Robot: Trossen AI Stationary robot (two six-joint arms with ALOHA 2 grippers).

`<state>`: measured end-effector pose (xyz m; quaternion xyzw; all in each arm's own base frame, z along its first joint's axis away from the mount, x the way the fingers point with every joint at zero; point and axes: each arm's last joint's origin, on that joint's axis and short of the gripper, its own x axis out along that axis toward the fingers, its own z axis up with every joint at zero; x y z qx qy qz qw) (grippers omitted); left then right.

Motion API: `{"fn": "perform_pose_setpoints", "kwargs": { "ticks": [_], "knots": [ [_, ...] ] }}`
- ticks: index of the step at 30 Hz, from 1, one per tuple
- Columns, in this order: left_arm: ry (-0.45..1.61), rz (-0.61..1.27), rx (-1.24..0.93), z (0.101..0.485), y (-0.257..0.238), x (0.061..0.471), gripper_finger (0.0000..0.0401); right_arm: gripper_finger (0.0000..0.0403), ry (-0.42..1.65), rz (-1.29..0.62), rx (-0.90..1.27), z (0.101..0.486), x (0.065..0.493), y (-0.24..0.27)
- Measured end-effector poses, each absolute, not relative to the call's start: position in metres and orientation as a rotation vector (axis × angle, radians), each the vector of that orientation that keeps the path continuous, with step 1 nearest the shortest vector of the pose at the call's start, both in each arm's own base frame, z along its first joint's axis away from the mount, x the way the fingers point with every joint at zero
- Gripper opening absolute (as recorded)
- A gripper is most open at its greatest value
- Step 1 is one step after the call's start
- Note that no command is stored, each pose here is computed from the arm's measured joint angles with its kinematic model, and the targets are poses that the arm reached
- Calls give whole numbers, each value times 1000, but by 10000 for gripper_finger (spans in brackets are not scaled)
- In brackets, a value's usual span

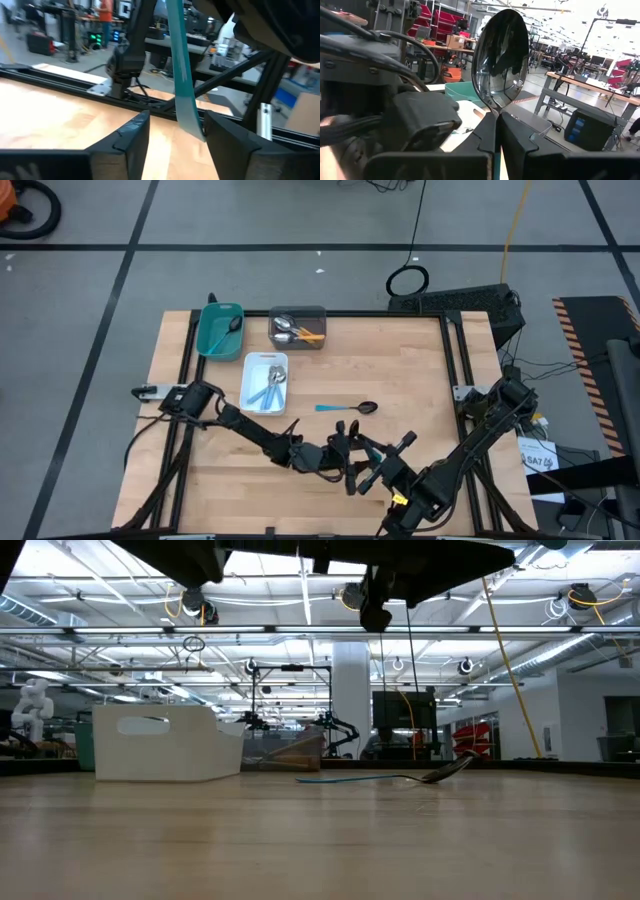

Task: Sort silverware by color (type)
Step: Put the bottom blue spoon into the green bin

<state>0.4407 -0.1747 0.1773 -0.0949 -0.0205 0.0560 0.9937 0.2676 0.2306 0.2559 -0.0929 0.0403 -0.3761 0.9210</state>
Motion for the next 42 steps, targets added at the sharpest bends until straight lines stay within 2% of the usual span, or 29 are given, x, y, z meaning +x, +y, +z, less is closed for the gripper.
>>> {"fn": "perform_pose_setpoints", "kwargs": {
  "ticks": [10, 13, 18, 20, 27, 37, 42],
  "knots": [
    [-38, 55, -225, 177, -168, 445, 154, 9, 84, -775, -191, 256, 268, 230],
    [-38, 56, -205, 177, -168, 445, 119, 9, 89, -774, -205, 256, 268, 230],
    [-37, 71, -176, 177, -168, 444, 30, 9, 98, -772, -226, 256, 268, 231],
    [-37, 78, -172, 177, -168, 444, 10, 9, 105, -770, -236, 256, 268, 231],
    [3, 80, -145, 173, -168, 444, 4, 18, 168, -738, -259, 254, 268, 231],
    [102, 53, -93, 163, -172, 442, 3, 118, 373, -614, -221, 259, 262, 227],
    [177, 50, -62, 156, -171, 441, 2, 146, 486, -529, -216, 268, 249, 225]
  ]
}}
